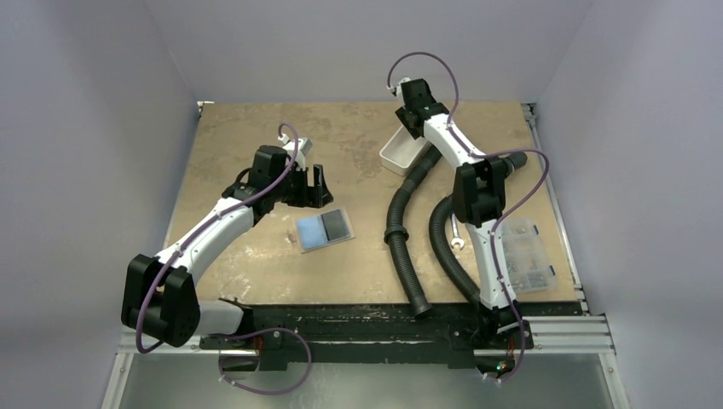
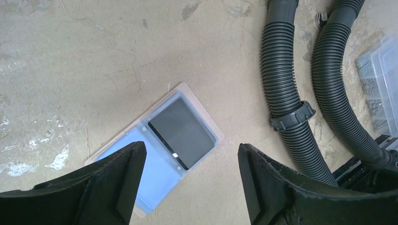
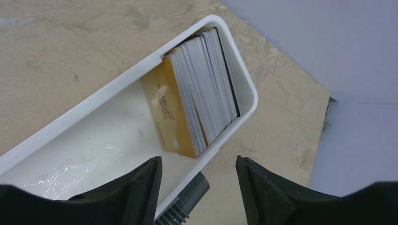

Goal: Put the credit cards into the card holder
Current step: Pick up the credit card from the storage box.

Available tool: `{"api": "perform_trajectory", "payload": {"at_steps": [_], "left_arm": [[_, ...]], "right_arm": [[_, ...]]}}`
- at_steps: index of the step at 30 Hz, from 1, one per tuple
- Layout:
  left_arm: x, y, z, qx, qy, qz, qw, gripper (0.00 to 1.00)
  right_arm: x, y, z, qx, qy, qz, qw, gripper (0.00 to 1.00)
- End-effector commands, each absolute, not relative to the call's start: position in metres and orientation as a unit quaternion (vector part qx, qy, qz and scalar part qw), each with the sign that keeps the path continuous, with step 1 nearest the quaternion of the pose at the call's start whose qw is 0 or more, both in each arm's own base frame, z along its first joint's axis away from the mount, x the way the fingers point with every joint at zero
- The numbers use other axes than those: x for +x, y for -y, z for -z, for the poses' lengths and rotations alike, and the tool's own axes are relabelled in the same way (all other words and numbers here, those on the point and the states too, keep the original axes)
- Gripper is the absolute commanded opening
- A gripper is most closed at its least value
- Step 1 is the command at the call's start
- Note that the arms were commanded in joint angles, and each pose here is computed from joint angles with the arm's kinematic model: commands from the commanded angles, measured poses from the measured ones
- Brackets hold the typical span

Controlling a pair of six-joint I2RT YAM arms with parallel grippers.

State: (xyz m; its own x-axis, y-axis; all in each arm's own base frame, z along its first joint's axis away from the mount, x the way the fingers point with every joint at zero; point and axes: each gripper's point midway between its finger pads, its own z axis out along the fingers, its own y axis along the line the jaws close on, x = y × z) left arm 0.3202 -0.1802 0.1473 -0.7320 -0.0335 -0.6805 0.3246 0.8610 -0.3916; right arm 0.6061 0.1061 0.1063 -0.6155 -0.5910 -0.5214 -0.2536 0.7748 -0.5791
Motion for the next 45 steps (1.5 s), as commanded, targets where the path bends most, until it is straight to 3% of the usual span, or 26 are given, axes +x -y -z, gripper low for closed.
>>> {"api": "perform_trajectory", "payload": {"at_steps": [1, 14, 19, 22, 29, 45], "left_arm": [[0.323, 0.182, -0.154, 0.099, -0.886, 0.252, 0.376, 0.77], [0.323, 0.183, -0.148, 0.101, -0.890, 0.249, 0.368, 0.77], [0.323, 0.183, -0.147, 0.102, -0.891, 0.248, 0.366, 0.77], [0.323, 0.182, -0.147, 0.102, -0.891, 0.248, 0.367, 0.77], [0.323, 0.182, -0.147, 0.104, -0.891, 0.248, 0.367, 0.77], [0.321, 0.183, -0.148, 0.108, -0.889, 0.252, 0.367, 0.77]], "right_arm": [[0.628, -0.105, -0.138, -0.230, -0.843, 0.260, 0.411, 0.67], [0.651, -0.103, -0.127, -0.224, -0.830, 0.282, 0.426, 0.65], [0.653, -0.100, -0.126, -0.219, -0.828, 0.290, 0.427, 0.59], [0.653, -0.098, -0.128, -0.216, -0.827, 0.294, 0.428, 0.54], [0.654, -0.095, -0.135, -0.210, -0.825, 0.297, 0.433, 0.32], [0.647, -0.092, -0.174, -0.202, -0.817, 0.301, 0.449, 0.17]]}}
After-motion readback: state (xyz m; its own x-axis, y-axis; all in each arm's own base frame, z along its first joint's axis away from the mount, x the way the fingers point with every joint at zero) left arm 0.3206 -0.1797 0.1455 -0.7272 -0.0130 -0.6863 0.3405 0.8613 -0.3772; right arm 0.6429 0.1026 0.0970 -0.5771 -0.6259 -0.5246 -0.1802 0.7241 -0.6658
